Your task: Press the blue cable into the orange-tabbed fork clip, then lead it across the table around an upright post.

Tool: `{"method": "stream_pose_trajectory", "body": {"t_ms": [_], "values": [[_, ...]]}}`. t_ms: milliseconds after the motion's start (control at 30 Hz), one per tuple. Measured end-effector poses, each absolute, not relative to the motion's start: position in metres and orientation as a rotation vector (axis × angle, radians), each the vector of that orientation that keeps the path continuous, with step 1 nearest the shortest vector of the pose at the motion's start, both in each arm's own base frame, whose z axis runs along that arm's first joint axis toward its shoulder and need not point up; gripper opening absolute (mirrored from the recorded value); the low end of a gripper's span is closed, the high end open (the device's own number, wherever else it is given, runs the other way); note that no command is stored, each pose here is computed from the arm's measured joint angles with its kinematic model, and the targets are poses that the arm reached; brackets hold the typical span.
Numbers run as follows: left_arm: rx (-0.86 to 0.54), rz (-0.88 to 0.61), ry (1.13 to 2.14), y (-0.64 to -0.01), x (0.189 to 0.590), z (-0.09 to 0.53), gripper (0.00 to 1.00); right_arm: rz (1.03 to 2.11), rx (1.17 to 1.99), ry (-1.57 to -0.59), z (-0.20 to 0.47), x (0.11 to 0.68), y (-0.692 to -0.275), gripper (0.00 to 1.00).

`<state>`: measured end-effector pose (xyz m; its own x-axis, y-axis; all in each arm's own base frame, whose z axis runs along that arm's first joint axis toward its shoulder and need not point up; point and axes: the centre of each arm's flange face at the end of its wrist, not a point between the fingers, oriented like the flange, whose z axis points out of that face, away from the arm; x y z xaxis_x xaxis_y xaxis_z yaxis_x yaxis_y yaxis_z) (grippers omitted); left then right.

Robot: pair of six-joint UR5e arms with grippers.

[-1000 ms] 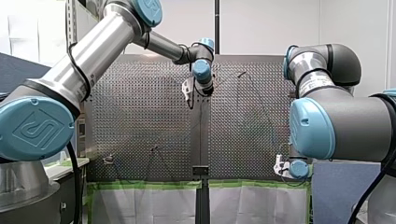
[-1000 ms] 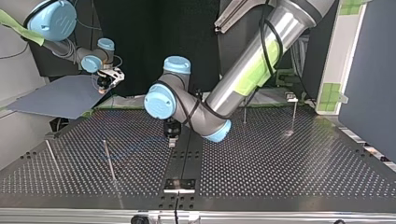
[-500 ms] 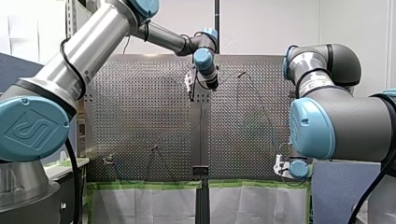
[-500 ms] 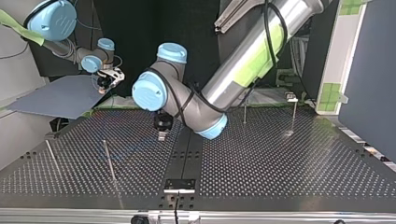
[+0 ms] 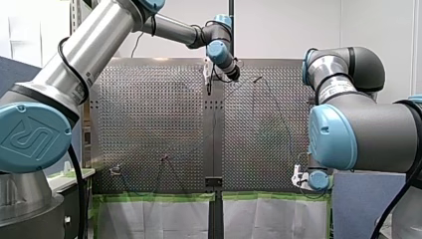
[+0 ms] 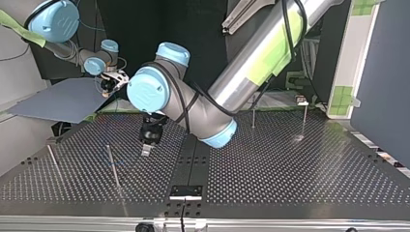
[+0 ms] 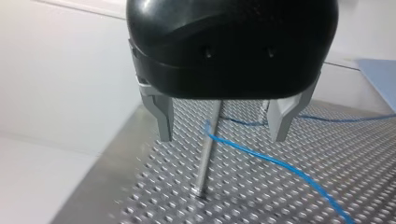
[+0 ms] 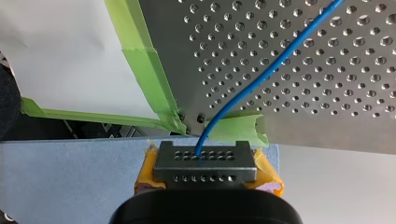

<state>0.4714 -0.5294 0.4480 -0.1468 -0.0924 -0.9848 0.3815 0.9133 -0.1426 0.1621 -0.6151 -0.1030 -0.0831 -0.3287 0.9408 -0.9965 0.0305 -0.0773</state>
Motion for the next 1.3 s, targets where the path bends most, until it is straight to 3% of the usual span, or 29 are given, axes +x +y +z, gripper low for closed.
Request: {"method": "stream_pose_trajectory", "body": {"t_ms": [333, 800, 1300], "values": [[0.228, -0.442, 1.652, -0.532, 0.471, 0.462, 1.00, 1.086, 1.403, -1.527, -0.103, 0.163, -0.615, 0.00], [0.186, -0.332, 1.728, -0.515, 0.471, 0.456, 1.00, 1.086, 1.409, -1.527, -0.103, 0.165, -0.614, 0.00], [0.251, -0.280, 1.707, -0.518, 0.468, 0.458, 1.00, 1.088, 1.410, -1.523, -0.103, 0.167, -0.614, 0.00]]}}
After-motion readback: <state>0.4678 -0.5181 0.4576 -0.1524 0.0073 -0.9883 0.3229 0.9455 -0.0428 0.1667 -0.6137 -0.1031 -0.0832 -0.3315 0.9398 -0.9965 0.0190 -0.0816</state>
